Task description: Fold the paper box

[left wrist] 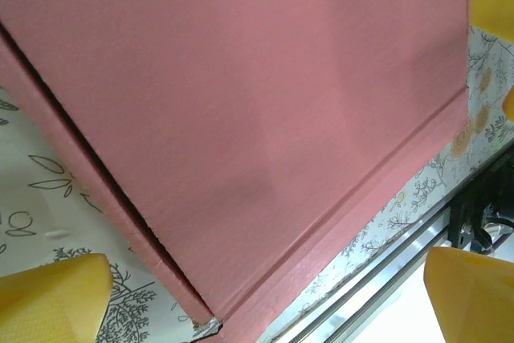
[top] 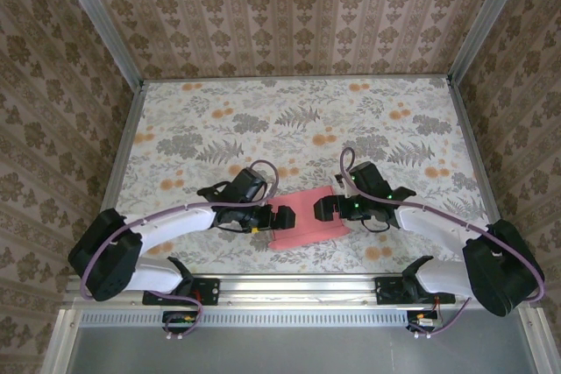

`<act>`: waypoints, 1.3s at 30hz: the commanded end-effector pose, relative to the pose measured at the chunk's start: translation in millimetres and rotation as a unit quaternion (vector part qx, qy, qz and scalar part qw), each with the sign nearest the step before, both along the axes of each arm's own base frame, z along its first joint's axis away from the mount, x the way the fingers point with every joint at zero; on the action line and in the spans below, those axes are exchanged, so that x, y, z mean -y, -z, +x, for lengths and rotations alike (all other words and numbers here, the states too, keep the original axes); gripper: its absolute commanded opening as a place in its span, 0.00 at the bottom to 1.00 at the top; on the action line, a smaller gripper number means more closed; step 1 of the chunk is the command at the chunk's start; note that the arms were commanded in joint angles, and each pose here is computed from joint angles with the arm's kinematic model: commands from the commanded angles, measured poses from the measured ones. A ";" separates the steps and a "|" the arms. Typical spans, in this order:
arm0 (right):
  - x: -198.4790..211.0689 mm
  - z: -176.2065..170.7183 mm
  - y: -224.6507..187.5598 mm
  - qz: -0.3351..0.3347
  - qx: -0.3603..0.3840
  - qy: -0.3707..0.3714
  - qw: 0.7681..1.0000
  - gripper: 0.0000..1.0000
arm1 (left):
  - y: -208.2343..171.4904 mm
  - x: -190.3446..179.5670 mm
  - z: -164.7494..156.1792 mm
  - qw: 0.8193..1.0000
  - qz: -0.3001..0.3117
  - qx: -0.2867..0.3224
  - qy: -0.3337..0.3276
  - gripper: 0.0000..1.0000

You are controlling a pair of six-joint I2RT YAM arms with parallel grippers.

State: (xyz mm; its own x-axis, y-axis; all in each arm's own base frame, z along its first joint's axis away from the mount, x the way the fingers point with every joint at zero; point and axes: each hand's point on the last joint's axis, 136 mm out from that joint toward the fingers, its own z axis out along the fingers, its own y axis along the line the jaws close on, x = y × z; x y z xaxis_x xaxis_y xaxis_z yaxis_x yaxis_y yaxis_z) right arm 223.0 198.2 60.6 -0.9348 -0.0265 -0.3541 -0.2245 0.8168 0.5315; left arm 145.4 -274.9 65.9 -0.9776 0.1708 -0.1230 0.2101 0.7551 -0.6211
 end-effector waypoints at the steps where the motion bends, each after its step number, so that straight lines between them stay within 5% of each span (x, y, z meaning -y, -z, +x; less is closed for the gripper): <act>1: -2.4 -1.8 2.4 0.007 -0.001 -0.012 1.000 1.00 | -7.1 10.6 1.6 1.000 -0.020 -0.006 -0.001 1.00; 17: -2.9 -9.7 0.4 0.014 -0.009 -0.021 1.000 1.00 | -14.8 24.3 3.0 0.998 -0.058 -0.011 0.003 1.00; 39: 2.0 -13.5 -95.0 0.085 0.060 -0.002 0.995 1.00 | -96.9 12.1 29.5 0.990 -0.126 0.061 -0.021 1.00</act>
State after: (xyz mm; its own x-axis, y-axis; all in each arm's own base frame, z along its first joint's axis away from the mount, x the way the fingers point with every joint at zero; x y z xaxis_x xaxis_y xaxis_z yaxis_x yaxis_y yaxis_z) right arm 216.3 189.6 141.7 -0.8749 0.0429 -0.4824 -0.2885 0.7539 0.5903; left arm 174.7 -283.3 144.2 -0.9684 0.0641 -0.2411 0.2278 0.6212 -0.7498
